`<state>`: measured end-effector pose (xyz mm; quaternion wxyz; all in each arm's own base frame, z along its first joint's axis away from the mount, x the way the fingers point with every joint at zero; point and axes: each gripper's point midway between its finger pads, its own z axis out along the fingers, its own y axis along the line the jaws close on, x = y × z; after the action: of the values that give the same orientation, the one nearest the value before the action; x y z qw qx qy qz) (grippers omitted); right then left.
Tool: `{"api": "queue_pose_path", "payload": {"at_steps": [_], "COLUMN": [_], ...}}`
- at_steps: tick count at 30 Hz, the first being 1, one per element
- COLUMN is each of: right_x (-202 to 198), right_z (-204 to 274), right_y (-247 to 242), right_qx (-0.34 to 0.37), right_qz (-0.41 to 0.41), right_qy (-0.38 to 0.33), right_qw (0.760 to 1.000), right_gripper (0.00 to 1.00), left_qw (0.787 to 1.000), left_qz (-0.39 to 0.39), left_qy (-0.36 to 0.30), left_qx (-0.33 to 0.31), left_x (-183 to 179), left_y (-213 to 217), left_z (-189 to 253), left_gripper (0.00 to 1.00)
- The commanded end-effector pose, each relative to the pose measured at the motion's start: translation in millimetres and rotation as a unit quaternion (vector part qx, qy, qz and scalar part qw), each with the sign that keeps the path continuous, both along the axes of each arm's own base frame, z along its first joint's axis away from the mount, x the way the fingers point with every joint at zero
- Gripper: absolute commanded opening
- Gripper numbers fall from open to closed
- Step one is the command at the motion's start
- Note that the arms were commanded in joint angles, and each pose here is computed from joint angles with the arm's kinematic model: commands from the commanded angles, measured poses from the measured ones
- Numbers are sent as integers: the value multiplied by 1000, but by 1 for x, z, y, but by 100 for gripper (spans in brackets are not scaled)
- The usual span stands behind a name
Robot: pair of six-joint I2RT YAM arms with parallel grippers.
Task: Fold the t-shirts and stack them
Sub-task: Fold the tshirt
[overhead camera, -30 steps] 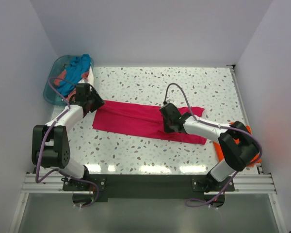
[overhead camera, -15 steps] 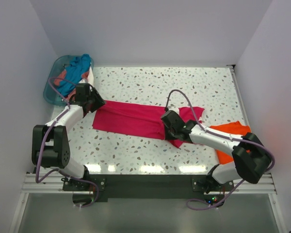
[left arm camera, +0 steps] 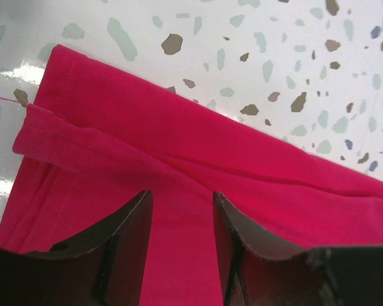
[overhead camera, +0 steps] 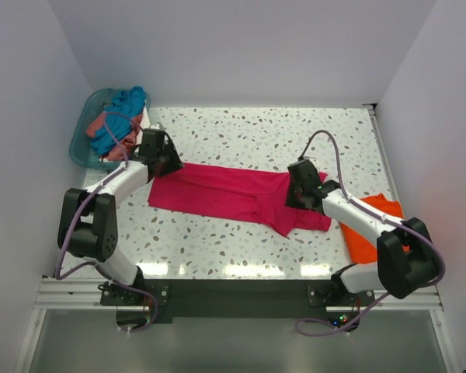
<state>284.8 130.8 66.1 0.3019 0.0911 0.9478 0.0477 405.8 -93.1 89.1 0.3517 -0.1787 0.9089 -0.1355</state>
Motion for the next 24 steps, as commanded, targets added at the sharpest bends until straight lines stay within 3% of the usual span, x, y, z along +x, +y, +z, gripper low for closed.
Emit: {"api": "queue_pose_path", "payload": {"at_steps": [1, 6, 13, 24], "right_x": [8, 8, 3, -2], "right_z": [-15, -32, -45, -45], "right_y": [-5, -11, -17, -30], "right_qx": [15, 15, 15, 19], "right_qz": [-18, -26, -30, -35], "right_qy": [13, 29, 45, 44], "right_qw": [1000, 999, 998, 998], "right_gripper": [33, 33, 33, 33], "left_qw": [999, 996, 988, 986], "left_qz": [17, 46, 84, 105], "left_qy": [5, 12, 39, 68], "left_qx": [44, 79, 126, 110], "left_x": [14, 25, 6, -29], "left_y": [5, 15, 39, 44], "left_z": [-5, -16, -32, -48], "left_gripper": [47, 45, 40, 31]}}
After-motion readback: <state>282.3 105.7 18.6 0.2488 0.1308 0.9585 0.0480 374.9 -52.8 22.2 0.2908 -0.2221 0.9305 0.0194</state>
